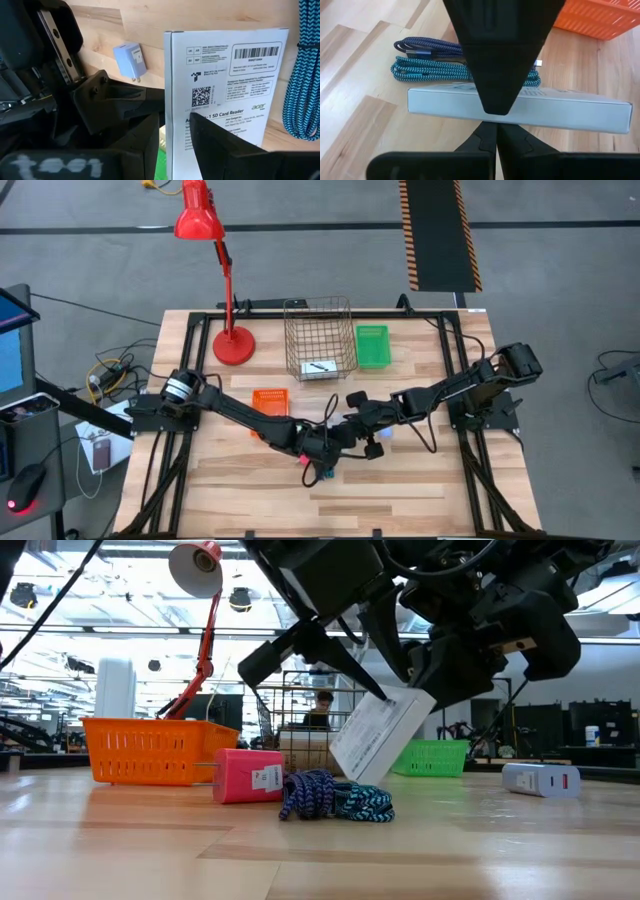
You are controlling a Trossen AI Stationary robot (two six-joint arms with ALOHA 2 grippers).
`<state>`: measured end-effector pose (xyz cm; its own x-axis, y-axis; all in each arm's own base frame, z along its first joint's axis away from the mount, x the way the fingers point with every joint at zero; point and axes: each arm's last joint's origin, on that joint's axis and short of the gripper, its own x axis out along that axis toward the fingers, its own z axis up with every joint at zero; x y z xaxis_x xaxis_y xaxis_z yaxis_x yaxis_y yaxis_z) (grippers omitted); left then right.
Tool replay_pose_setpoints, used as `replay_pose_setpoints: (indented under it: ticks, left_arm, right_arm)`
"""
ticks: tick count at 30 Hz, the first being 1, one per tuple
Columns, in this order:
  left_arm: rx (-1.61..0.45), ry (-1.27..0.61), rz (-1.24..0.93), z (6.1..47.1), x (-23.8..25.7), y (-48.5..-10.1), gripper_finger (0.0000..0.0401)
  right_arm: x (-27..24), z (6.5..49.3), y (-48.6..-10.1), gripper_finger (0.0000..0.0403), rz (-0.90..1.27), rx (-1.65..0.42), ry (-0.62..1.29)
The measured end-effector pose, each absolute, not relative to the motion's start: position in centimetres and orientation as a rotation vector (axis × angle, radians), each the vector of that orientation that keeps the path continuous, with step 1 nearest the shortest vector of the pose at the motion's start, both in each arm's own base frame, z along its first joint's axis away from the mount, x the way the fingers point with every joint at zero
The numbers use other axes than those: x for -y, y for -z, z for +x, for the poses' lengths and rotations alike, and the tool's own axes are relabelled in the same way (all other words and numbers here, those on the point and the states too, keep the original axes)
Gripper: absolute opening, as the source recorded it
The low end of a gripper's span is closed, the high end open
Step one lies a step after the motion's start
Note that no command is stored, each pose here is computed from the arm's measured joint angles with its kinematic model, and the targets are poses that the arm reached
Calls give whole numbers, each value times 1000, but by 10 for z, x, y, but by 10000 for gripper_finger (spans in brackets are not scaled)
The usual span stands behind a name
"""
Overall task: Pick and place items into bin
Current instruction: Put the card reader box into the wire basket
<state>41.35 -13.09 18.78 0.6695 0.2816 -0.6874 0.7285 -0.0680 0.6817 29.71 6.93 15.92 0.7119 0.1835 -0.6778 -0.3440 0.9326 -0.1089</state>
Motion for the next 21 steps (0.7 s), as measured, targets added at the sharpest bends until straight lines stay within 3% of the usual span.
replay_pose_setpoints:
  ticks: [21]
  left_arm:
    - [-864, 378, 1647, 410, 138, -188, 100]
  right_arm:
    - [-85, 299, -167, 0, -255, -719, -334]
